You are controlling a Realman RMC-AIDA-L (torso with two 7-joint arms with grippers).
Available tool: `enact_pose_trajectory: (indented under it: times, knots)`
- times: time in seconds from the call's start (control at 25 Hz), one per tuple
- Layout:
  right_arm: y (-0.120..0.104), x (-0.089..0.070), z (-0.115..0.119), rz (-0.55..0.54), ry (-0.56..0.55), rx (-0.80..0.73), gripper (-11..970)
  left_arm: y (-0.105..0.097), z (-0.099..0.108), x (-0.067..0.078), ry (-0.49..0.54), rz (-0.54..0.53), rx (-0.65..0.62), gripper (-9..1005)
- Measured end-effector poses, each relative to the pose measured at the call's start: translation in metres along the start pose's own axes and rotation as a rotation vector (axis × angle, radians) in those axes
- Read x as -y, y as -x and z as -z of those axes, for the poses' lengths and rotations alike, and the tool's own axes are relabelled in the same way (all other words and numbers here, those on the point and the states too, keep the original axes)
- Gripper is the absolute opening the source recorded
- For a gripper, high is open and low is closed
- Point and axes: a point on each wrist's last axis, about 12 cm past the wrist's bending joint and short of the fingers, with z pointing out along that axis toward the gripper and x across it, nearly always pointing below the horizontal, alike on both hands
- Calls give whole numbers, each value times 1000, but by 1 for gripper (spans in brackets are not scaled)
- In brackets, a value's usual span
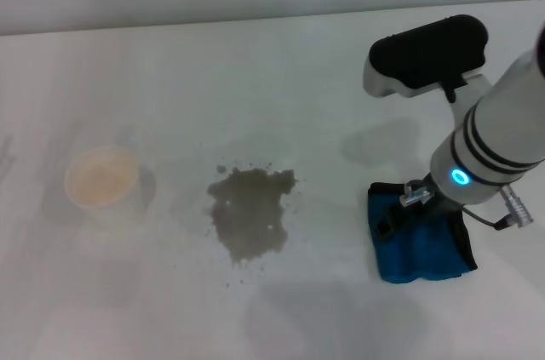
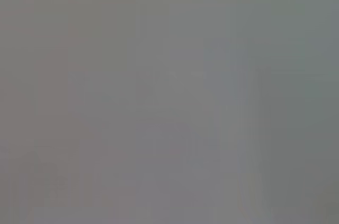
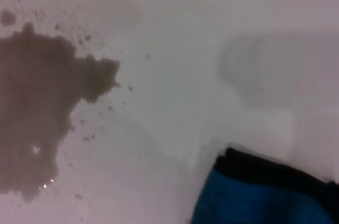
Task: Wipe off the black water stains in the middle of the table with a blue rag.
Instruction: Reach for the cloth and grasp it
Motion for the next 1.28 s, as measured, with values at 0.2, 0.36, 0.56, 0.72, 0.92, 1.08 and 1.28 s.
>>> enact_pose_trajectory:
  times: [0.2, 0.36, 0.56, 0.72, 0.92, 1.08, 1.28]
  knots:
    - [0, -3, -5, 16, -15, -20, 658, 0, -1, 0, -1, 0, 3, 893]
    - [-1, -2, -7, 16, -20, -27, 636, 0, -1, 2, -1, 6, 3, 894]
    - [0, 0, -6, 18, -38, -22, 609, 0, 0, 2, 1, 10, 2, 894]
    - [-1, 2, -7, 15, -52, -25, 543, 0, 0, 2, 1, 10, 2, 894]
    - [-3, 4, -10, 16, -72, -42, 449, 0, 0, 3, 0, 12, 2, 894]
    - [-4, 3, -10, 28, -76, -47, 382, 0, 0, 3, 0, 12, 3, 894]
    - [-4, 1, -9, 36, -77, -45, 296, 0, -1, 3, 0, 13, 3, 894]
